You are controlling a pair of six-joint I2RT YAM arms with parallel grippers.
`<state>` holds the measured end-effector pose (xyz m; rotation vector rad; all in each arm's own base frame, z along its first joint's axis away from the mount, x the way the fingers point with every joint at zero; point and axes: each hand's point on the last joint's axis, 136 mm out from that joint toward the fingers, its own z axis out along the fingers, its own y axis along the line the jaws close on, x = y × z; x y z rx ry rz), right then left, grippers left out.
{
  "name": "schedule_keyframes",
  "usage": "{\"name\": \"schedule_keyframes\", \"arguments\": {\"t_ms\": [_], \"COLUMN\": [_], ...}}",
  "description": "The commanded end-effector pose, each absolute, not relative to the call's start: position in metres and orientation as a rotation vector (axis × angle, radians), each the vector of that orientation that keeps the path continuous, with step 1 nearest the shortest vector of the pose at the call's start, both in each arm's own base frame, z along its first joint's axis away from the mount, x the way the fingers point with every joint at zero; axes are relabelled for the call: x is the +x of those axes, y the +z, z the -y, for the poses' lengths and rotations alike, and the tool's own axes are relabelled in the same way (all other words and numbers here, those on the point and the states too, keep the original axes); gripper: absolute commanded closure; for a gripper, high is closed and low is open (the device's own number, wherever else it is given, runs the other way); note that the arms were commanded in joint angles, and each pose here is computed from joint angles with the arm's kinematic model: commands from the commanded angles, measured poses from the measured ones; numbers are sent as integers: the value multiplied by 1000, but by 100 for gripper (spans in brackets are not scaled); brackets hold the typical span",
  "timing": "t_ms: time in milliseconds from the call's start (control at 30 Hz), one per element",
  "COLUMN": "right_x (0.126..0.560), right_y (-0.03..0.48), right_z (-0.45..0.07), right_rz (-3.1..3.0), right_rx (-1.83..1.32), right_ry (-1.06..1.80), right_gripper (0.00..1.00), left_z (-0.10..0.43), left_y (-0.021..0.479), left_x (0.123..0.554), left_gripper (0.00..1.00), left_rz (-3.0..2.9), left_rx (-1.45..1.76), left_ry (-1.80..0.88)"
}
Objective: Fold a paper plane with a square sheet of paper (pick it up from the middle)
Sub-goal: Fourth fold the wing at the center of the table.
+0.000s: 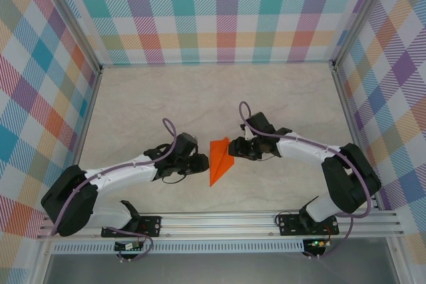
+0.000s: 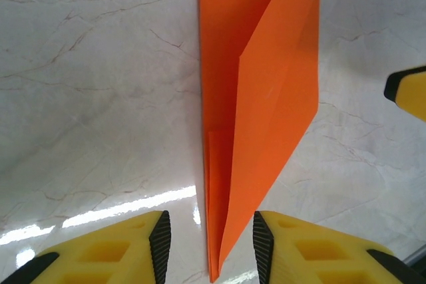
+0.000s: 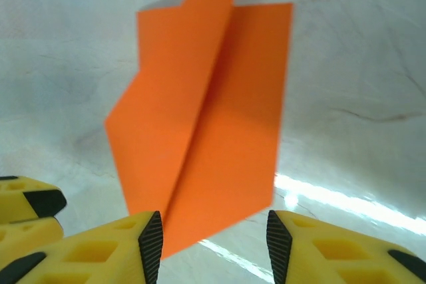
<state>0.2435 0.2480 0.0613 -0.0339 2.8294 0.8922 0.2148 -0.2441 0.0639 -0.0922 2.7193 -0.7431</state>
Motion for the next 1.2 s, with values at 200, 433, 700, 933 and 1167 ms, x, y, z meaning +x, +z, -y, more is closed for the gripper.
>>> {"name": "schedule_keyframes", "arguments": {"t_ms": [200, 433, 700, 933, 1167], "right_x": [236, 238, 237, 237, 235], "right_y": [48, 36, 30, 21, 21], "right_z": [-249, -256, -262, -262, -268], "right_rz": [-2888, -2918, -2925, -2949, -2939], "right_rx": [95, 134, 139, 157, 156], "right_ry": [970, 1001, 1059, 1042, 1113], "right_gripper": [50, 51, 51, 52, 57], "left_z": [262, 265, 264, 260, 262], "left_y": [45, 33, 23, 11, 4], "left_x": [234, 238, 238, 235, 231], "left_gripper": [58, 60, 63, 65, 67], "left_rz": [-2784, -2817, -2851, -2898, -2918], "left_rx": [-37, -30, -11, 9, 33], "left_ry": [-666, -601, -543, -459, -419]}}
